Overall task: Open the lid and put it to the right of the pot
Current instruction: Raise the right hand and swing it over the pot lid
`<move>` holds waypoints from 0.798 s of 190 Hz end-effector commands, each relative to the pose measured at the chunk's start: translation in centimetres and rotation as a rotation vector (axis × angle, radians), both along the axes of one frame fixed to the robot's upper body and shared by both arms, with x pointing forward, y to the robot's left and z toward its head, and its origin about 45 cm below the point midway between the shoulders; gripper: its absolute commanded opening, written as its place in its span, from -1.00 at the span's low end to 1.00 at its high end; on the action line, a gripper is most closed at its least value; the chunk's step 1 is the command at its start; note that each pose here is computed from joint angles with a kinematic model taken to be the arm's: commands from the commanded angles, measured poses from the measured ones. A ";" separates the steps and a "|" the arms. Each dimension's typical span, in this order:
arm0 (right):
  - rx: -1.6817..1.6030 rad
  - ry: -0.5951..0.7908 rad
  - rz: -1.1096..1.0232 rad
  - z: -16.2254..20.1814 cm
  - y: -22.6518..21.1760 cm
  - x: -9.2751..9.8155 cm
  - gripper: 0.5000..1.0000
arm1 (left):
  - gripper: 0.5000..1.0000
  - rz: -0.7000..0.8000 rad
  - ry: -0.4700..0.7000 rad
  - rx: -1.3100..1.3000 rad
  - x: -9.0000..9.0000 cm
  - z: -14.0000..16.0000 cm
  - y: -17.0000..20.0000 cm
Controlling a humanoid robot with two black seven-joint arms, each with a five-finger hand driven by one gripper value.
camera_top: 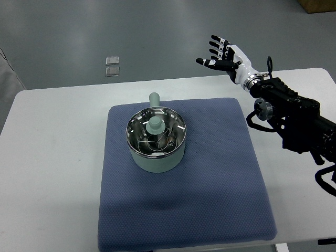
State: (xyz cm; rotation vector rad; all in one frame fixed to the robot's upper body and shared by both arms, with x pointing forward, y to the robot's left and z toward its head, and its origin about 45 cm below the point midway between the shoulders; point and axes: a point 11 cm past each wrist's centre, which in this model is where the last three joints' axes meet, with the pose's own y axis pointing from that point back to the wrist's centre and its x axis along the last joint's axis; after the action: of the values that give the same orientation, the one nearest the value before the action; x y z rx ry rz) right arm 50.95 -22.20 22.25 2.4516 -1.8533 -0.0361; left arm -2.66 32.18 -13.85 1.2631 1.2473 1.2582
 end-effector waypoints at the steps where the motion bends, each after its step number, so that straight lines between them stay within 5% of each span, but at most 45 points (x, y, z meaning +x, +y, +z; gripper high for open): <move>1: -0.224 -0.070 0.102 2.1 0.0 0.5 0.78 | 1.00 -0.001 0.000 0.000 0.0 0.0 0.0; 73: -0.779 -0.281 0.492 9.6 2.6 0.3 0.78 | 1.00 0.000 0.000 0.000 0.0 0.0 0.0; 79: -0.889 -0.349 0.621 12.8 4.1 -0.6 0.78 | 1.00 0.000 0.000 0.000 0.0 0.0 0.0; 94: -0.916 -0.367 0.659 13.7 4.6 -0.9 0.78 | 1.00 0.000 -0.002 0.000 0.0 0.0 0.0; 101: -1.028 -0.416 0.827 16.0 6.6 -2.6 0.78 | 1.00 -0.001 0.000 0.000 0.0 0.0 0.0; 152: -1.257 -0.461 1.187 17.7 12.0 -7.4 0.77 | 1.00 -0.001 0.000 0.000 0.0 0.0 0.0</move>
State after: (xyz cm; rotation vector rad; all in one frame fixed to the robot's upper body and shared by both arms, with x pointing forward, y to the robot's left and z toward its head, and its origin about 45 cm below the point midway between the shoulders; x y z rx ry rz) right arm 45.31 -12.09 39.84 2.1157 -0.1037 1.2726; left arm -2.66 32.19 -13.85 1.2638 1.2465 1.2577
